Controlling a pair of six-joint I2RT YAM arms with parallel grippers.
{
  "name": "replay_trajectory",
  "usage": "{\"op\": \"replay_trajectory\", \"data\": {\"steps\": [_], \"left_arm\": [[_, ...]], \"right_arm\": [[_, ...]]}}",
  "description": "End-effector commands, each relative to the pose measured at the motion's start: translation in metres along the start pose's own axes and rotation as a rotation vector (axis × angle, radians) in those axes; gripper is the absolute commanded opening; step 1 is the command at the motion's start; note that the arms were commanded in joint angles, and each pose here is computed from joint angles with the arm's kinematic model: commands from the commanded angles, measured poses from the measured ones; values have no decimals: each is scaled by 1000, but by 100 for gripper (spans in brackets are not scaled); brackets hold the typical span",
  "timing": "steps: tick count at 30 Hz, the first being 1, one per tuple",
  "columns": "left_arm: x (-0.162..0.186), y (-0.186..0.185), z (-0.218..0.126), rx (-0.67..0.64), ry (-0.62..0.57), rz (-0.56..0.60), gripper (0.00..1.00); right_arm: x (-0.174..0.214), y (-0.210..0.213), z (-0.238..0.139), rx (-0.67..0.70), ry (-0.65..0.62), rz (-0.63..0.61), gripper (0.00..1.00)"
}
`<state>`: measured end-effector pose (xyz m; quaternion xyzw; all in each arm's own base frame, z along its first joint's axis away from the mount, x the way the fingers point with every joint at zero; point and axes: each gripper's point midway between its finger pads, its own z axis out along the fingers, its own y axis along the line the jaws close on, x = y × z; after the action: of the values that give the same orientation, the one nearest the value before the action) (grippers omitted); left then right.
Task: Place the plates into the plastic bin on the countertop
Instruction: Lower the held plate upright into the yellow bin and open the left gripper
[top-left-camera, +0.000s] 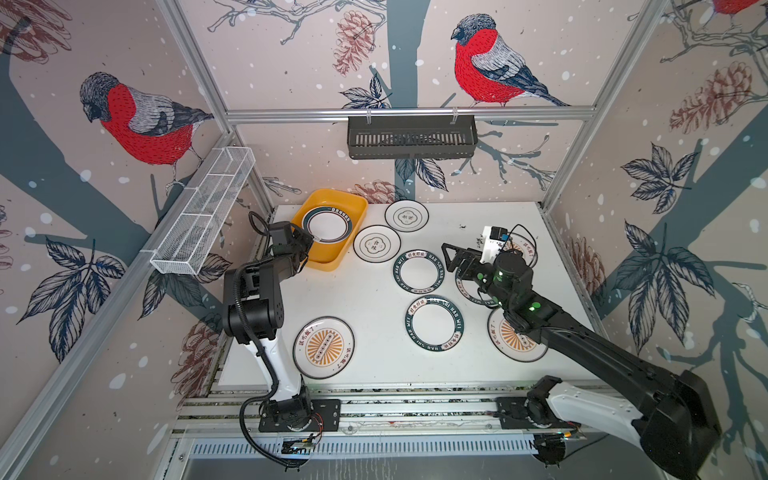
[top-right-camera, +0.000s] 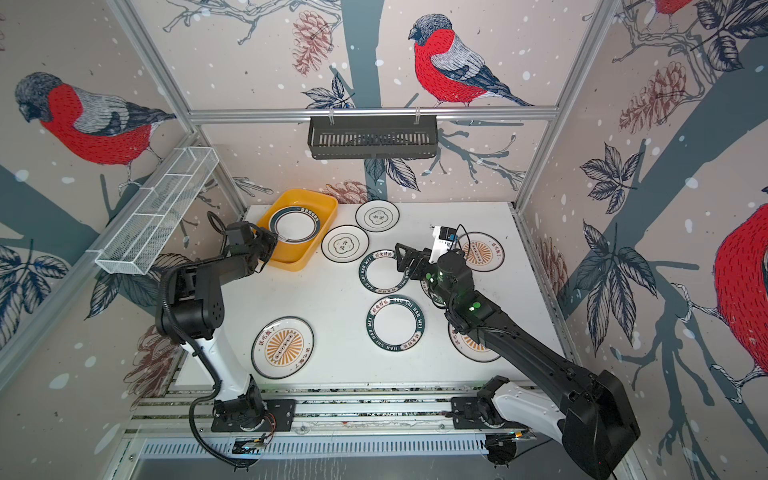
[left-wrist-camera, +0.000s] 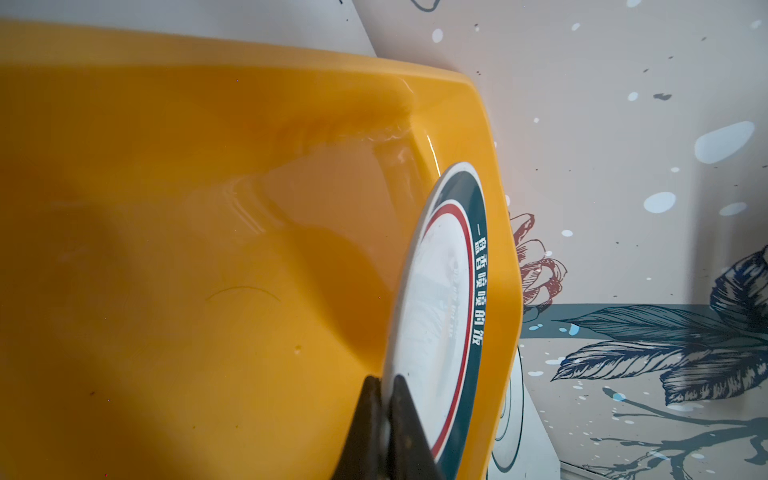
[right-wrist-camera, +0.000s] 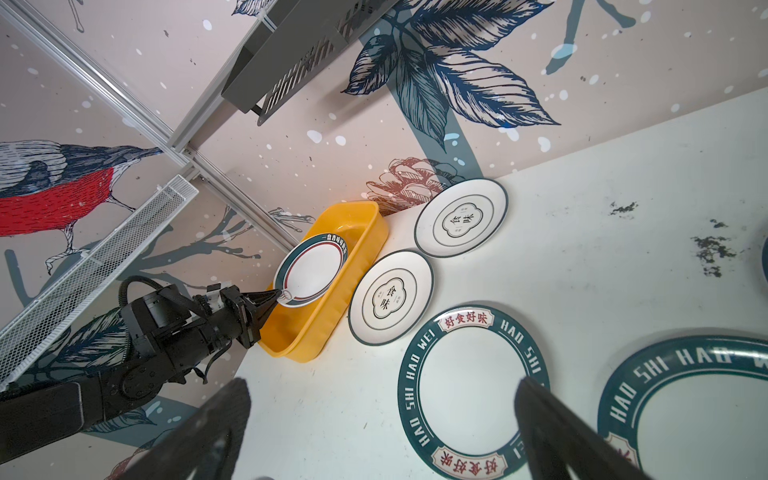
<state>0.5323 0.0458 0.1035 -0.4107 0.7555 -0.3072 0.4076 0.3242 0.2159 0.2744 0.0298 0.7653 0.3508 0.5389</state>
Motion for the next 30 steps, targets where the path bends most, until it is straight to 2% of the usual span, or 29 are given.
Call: {"op": "replay_trajectory", "data": {"steps": [1,10,30], "left_arm": [[-17,-17,4,62,-59,-3,0],[-17,3,24,-29,-34,0,0],[-13,22,53,-100,21,0,0]], "right_arm": [[-6,0,1,10,-23,6,100],[-7,-2,1,21,-31,17,100],[-20,-10,-1,85,-72,-21,100]]}}
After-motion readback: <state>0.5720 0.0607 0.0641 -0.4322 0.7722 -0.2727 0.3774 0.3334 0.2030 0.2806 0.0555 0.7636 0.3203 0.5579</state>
